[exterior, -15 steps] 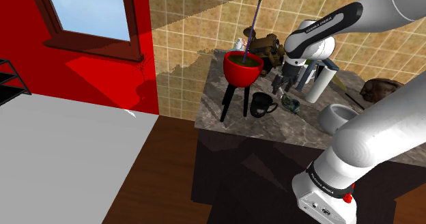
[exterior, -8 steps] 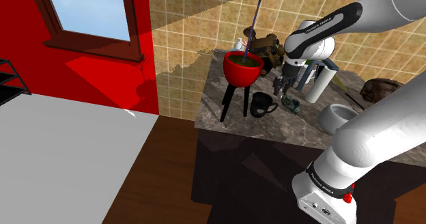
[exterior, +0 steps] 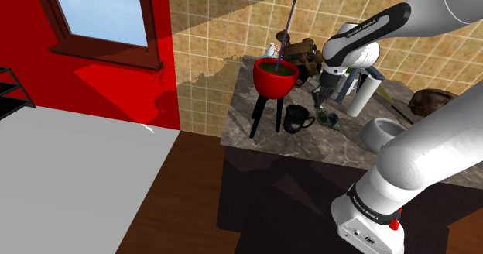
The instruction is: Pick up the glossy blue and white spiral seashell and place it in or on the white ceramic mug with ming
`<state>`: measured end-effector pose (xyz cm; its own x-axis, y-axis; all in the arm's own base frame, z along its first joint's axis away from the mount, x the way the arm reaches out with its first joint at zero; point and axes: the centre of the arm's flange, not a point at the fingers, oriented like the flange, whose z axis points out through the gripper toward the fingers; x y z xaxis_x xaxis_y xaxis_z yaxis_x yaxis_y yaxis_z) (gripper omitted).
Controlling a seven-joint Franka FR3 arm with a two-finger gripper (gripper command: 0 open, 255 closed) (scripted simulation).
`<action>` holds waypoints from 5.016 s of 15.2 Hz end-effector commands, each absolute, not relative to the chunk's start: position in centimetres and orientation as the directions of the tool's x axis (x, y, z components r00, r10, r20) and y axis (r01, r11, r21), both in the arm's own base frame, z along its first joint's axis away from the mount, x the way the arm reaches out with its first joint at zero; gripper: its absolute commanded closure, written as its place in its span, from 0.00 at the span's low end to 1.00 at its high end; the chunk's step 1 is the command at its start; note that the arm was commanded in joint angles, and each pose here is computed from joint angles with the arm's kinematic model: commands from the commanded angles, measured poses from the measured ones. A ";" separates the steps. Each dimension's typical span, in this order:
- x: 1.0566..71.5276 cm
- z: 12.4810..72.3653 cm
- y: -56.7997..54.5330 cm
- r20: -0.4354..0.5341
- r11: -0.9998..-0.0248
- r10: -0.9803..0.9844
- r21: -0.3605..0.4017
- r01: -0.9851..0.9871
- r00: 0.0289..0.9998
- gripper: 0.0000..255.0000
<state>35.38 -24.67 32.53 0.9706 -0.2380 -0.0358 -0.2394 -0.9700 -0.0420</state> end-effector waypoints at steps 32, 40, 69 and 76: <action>24.5 28.9 -25.9 0.127 -0.993 0.118 0.003 0.118 0.985 1.00; 24.5 31.5 -25.9 0.127 -0.993 0.118 0.003 0.118 0.985 1.00; 23.3 46.0 -26.4 0.127 -0.993 0.118 0.003 0.118 0.985 1.00; 14.6 46.5 -29.5 0.127 -0.993 0.118 0.003 0.118 0.985 1.00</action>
<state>15.81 -29.10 46.16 0.9848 0.1173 0.1282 0.1179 -0.9930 0.0030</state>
